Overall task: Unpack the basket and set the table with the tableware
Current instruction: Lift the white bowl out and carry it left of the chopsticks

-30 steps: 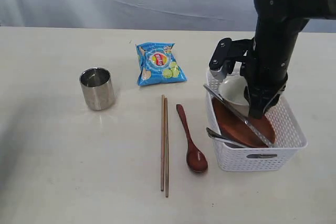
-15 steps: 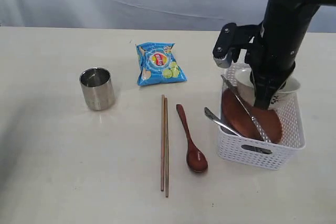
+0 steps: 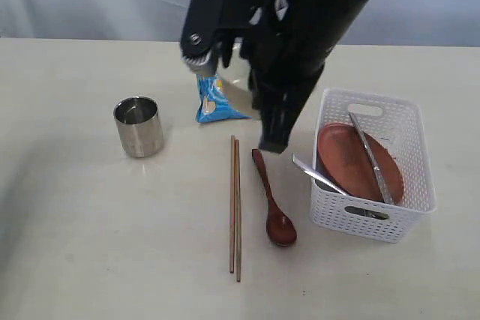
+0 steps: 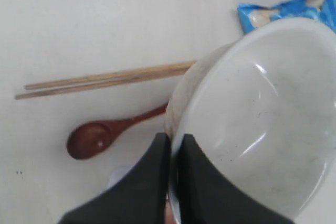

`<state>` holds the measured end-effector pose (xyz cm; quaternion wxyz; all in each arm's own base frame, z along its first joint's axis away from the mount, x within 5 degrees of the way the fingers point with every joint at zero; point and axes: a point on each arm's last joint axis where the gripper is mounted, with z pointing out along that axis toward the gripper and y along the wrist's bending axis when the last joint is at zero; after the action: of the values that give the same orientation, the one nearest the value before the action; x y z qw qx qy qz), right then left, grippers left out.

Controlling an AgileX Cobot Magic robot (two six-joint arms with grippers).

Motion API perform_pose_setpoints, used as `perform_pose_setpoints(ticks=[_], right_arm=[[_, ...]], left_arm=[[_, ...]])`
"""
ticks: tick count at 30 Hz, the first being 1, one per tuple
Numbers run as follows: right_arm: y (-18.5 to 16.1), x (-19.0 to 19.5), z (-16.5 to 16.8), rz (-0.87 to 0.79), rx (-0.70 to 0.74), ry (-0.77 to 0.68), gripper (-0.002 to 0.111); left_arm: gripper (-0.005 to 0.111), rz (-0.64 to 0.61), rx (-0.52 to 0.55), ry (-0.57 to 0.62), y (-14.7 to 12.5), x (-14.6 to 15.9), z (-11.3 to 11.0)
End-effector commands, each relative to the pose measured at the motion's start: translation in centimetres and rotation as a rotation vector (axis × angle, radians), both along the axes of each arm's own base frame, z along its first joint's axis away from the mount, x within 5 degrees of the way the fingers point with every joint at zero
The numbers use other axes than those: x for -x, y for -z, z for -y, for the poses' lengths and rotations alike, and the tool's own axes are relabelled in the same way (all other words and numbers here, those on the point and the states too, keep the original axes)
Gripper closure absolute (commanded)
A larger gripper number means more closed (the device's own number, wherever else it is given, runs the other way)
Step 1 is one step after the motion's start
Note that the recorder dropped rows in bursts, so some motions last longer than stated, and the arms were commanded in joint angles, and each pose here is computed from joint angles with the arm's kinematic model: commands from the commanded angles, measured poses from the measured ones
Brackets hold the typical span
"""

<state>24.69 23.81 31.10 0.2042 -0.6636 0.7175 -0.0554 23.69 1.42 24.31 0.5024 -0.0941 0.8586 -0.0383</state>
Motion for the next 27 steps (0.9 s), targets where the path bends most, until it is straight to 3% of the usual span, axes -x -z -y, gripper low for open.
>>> perform_pose_setpoints(ticks=[1, 10, 17, 22, 27], right_arm=[[1.0, 2.0, -3.8, 0.017, -0.04, -0.091, 0.109], [2.7, 4.0, -6.5, -0.017, -0.037, -0.13, 0.109], [6.8, 4.7, -8.5, -0.122, 0.039, -0.101, 0.109], [9.1, 5.0, -10.6, -0.097, -0.003, -0.079, 0.109], [11.6, 4.9, -11.6, -0.006, 0.069, -0.016, 0.109]], left_arm=[[0.107, 0.002, -0.001, -0.004, 0.0, 0.2, -0.1], [0.107, 0.002, -0.001, -0.004, 0.0, 0.2, -0.1], [0.107, 0.002, -0.001, -0.004, 0.0, 0.2, -0.1], [0.107, 0.002, -0.001, -0.004, 0.0, 0.2, -0.1], [0.107, 0.002, -0.001, -0.004, 0.0, 0.2, -0.1]])
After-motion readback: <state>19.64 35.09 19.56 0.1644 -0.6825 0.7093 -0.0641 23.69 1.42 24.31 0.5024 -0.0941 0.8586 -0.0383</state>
